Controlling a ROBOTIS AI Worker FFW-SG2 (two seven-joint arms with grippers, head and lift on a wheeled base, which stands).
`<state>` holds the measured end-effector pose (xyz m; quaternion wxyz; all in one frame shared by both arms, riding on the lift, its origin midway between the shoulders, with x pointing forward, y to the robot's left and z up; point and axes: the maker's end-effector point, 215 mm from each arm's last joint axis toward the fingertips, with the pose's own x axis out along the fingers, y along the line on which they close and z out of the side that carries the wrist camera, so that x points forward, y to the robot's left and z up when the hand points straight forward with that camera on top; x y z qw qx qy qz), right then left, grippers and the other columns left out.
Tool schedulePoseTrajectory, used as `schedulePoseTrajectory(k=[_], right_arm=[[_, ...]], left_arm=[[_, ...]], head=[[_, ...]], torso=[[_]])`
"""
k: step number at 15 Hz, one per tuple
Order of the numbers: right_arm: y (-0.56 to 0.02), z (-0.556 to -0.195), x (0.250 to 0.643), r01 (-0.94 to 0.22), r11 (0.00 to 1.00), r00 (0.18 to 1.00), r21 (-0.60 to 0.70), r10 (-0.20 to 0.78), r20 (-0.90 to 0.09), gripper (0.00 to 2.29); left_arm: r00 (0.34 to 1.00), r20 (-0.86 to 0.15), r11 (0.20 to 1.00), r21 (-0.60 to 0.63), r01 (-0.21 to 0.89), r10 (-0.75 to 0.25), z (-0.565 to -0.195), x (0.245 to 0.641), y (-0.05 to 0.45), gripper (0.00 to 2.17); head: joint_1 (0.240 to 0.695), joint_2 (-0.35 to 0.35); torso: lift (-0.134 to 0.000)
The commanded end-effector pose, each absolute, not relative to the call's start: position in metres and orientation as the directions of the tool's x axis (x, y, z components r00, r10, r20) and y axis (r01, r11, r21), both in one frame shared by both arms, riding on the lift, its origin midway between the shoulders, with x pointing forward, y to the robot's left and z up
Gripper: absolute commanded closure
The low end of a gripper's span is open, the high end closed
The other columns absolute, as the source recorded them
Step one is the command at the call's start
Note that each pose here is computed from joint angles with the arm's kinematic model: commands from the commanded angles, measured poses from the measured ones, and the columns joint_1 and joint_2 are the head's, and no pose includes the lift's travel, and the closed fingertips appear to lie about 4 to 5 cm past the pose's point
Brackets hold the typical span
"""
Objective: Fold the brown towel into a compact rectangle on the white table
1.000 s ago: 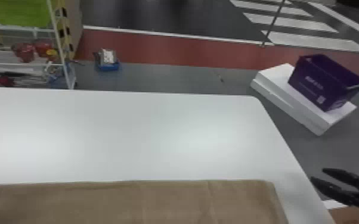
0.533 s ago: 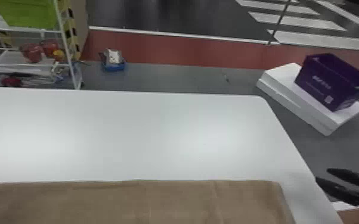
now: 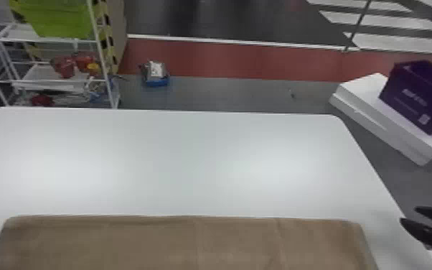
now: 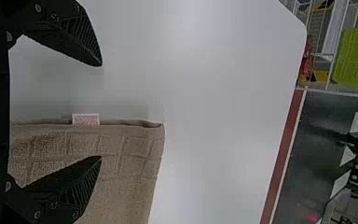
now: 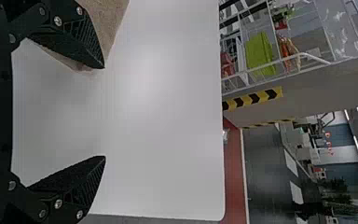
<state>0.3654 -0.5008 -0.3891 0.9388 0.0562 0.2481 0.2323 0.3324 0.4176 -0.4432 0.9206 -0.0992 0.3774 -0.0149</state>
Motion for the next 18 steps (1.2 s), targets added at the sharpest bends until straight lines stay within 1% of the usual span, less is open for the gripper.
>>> schedulePoseTrajectory(k=[1,4,6,11,18], right_arm=[[-0.502,-0.390,0.362,-0.410,0.886,0.768,0.216,0.464,-0.441,0.22],[-0.503,-0.388,0.361,-0.410,0.886,0.773,0.218,0.464,-0.433,0.22],[-0.504,-0.388,0.361,-0.409,0.886,0.773,0.218,0.463,-0.433,0.22],[-0.507,-0.388,0.357,-0.405,0.888,0.777,0.216,0.459,-0.431,0.22],[-0.509,-0.385,0.358,-0.413,0.888,0.786,0.202,0.460,-0.414,0.22]], left_arm=[[0.703,-0.704,0.983,-0.182,-0.040,-0.102,-0.448,0.331,0.413,0.21],[0.694,-0.712,0.985,-0.173,-0.024,-0.108,-0.452,0.333,0.403,0.21],[0.705,-0.703,0.989,-0.145,-0.013,-0.094,-0.450,0.339,0.404,0.21],[0.698,-0.715,0.999,-0.052,-0.014,-0.028,-0.454,0.342,0.413,0.21],[0.674,-0.738,0.999,-0.051,-0.020,-0.024,-0.459,0.337,0.411,0.22]], head=[[0.695,-0.137],[0.695,-0.149],[0.695,-0.161],[0.695,-0.154],[0.695,-0.163]], torso=[[-0.123],[-0.123],[-0.123],[-0.123],[-0.123]])
